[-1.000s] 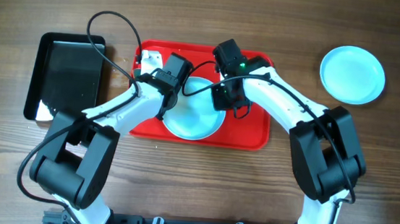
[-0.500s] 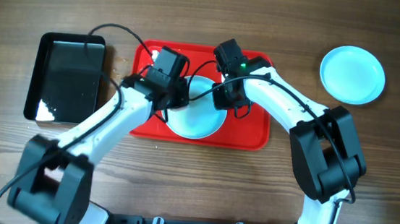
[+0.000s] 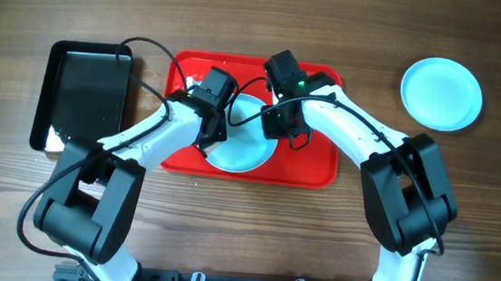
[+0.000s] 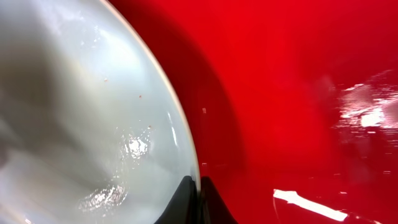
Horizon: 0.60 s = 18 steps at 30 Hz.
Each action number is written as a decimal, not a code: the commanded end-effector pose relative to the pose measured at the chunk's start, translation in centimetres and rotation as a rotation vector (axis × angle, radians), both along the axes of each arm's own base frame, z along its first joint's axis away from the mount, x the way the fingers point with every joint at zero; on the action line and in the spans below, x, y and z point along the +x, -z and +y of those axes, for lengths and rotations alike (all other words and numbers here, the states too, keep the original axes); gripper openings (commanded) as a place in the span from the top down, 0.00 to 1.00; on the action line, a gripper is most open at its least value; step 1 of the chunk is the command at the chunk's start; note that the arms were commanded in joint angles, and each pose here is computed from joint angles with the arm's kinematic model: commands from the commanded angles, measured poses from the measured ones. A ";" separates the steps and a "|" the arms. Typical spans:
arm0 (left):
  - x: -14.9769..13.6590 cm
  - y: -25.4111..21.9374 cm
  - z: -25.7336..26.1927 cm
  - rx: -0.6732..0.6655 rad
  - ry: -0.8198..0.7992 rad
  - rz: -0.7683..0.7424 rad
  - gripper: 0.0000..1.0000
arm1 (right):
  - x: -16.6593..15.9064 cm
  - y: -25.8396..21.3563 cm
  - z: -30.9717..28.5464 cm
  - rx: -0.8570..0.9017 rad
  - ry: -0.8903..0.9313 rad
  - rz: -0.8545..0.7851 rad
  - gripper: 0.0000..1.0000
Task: Clean dirty plates on tray and stack at the side
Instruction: 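Scrub the held plate with the green sponge in the left gripper, then lift the plate with the right gripper and carry it right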
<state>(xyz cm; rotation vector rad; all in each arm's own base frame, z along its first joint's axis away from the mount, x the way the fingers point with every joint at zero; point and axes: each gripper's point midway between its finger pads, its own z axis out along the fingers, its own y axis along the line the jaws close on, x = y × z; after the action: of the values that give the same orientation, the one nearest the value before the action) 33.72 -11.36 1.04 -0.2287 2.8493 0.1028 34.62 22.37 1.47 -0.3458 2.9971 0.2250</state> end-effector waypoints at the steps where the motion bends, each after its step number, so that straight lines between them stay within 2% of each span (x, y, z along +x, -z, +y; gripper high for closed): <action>1: 2.0 -3.7 4.5 0.111 -0.094 -0.127 0.96 | 0.2 0.9 -2.1 -0.078 0.030 0.001 0.96; 4: 3.5 -9.9 2.4 -0.070 -0.078 -0.278 0.96 | 0.4 0.9 -2.0 -0.078 0.030 -0.006 0.96; 6: 3.4 -13.6 1.1 -0.186 -0.050 -0.361 0.96 | 0.6 0.8 -2.3 -0.094 0.032 -0.021 0.96; 8: 2.6 -15.5 0.8 -0.238 -0.036 -0.383 0.96 | 1.4 0.3 -2.8 -0.130 0.039 -0.055 0.96; 13: 0.5 -12.2 1.0 -0.217 -0.034 -0.247 0.96 | 5.0 -5.8 -5.1 -0.294 0.057 -0.215 0.96; 18: 0.2 -6.5 1.9 -0.160 -0.064 -0.102 0.96 | 7.7 -15.9 -10.4 -0.617 0.099 -0.446 0.96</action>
<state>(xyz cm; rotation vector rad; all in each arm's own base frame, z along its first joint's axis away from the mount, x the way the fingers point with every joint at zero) 34.18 -10.12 10.40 -0.3269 2.6766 -0.1603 40.32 15.81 10.72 -0.3007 2.7787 -0.3906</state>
